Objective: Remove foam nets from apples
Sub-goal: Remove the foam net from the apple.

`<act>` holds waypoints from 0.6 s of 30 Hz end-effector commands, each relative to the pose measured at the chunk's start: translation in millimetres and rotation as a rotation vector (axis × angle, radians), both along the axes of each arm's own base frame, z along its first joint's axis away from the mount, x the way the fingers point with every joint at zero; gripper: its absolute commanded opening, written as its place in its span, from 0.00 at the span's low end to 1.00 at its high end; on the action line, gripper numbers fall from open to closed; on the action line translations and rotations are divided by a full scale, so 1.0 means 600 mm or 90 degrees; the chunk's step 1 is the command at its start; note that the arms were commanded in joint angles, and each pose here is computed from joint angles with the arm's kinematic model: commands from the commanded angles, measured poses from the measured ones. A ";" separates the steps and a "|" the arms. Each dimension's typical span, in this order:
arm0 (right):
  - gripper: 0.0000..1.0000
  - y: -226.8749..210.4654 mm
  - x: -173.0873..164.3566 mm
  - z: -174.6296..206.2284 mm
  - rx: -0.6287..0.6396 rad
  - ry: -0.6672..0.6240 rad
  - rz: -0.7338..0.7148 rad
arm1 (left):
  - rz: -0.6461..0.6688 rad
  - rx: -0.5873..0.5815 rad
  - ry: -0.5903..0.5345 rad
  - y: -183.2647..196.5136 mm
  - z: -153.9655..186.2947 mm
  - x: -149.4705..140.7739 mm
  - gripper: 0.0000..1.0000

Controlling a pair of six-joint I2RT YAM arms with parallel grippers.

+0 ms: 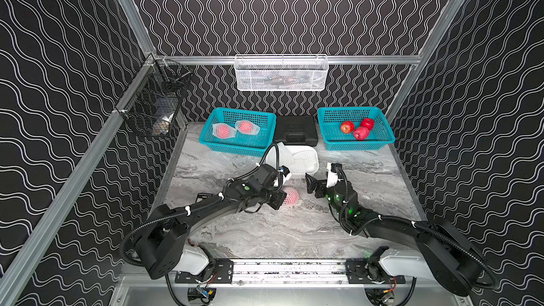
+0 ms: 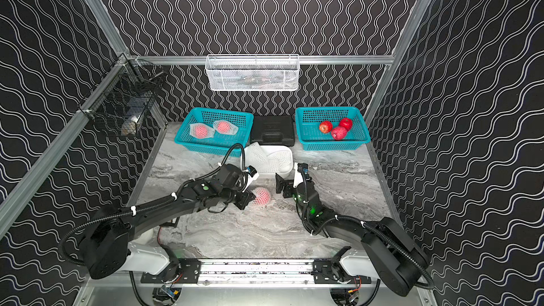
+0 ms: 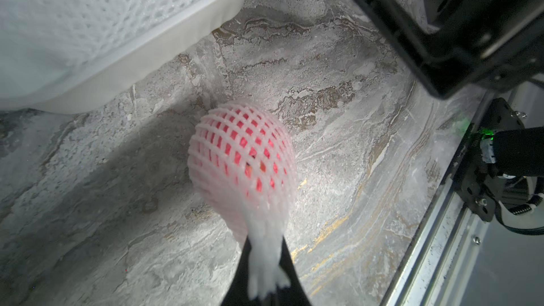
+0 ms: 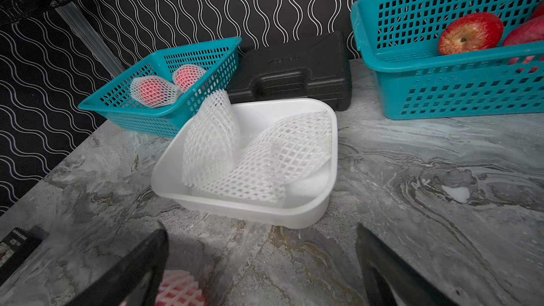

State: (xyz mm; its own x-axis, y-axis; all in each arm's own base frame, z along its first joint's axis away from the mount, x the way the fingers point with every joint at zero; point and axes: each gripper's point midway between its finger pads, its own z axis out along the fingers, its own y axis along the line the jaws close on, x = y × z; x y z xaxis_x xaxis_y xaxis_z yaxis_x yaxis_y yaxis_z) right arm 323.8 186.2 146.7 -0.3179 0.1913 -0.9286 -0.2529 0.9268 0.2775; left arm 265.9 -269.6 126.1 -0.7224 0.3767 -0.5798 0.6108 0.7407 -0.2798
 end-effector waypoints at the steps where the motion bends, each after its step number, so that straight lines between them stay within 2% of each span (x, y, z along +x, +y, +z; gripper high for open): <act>1: 1.00 -0.003 0.005 0.012 0.016 -0.011 -0.015 | -0.017 0.067 0.059 0.020 0.002 -0.023 0.00; 11: 1.00 -0.008 0.002 0.016 0.019 -0.017 -0.017 | -0.055 0.115 0.106 0.012 0.021 -0.020 0.00; 15: 1.00 -0.009 0.002 0.015 0.020 -0.016 -0.022 | -0.072 0.074 0.086 -0.008 0.054 -0.015 0.00; 18: 1.00 -0.009 0.003 0.015 0.019 -0.016 -0.022 | -0.072 0.072 0.076 -0.013 0.065 -0.007 0.00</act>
State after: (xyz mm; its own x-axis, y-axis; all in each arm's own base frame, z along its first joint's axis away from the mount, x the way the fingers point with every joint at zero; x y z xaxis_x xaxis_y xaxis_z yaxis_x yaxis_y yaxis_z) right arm 323.0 182.5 149.5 -0.3079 0.2004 -0.9301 -0.2413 0.9291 0.2801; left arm 263.8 -275.2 158.6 -0.7494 0.4948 -0.4400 0.6361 0.7225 -0.2710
